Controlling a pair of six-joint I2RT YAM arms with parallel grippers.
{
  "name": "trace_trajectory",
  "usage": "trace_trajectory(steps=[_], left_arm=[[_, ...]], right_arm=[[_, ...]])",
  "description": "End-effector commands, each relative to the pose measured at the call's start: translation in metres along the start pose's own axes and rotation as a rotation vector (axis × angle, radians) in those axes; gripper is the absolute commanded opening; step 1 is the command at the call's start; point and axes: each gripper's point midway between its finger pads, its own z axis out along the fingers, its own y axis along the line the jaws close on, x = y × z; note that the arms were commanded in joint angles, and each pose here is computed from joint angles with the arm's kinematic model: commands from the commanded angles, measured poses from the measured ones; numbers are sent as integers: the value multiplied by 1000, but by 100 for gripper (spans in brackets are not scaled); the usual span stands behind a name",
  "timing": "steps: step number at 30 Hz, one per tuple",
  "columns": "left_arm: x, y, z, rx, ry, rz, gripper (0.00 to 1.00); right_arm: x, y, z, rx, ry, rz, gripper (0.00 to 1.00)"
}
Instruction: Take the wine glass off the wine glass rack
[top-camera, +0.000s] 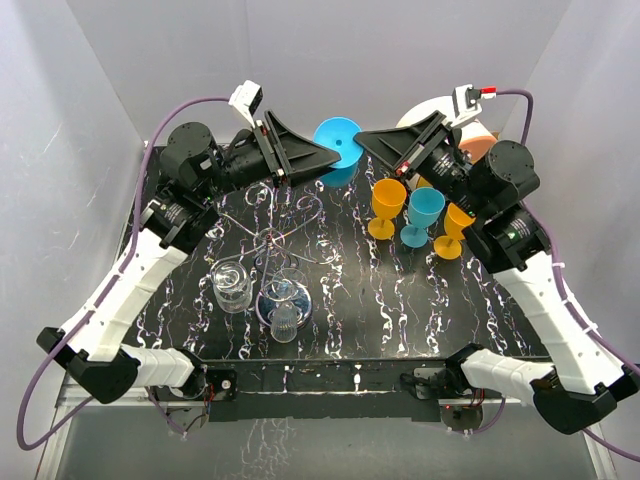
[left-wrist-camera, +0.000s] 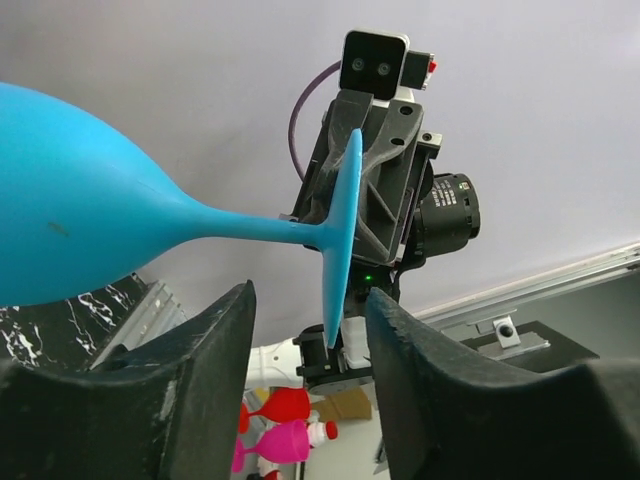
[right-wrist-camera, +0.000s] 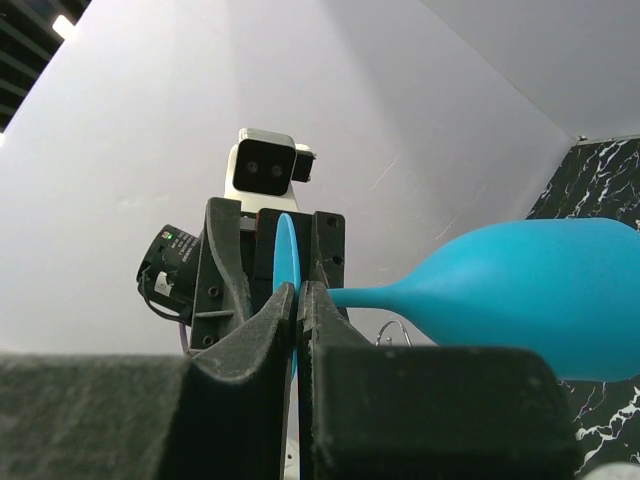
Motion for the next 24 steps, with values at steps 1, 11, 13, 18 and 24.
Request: trace_trajectory(steps=[1,11,13,18,24], left_arm=[[-7,-26,-9,65,-59,64,43],[-9,-26,2,79,-67,47,31],[-7,-26,5,84,-61,46,25],[2,-27,12,97,-40,38,5],[6,-31,8,118,-53,29,0]], right_arm=[[-13,27,-13,-75,-52,-41,0],[-8,23,-21,-56,-47,-38,0],[-7,21,-23,-51,-44,-39,0],[-5,17,-27,-31,-43,-60,0],[-10,14,-43,29,-68,-136,41]])
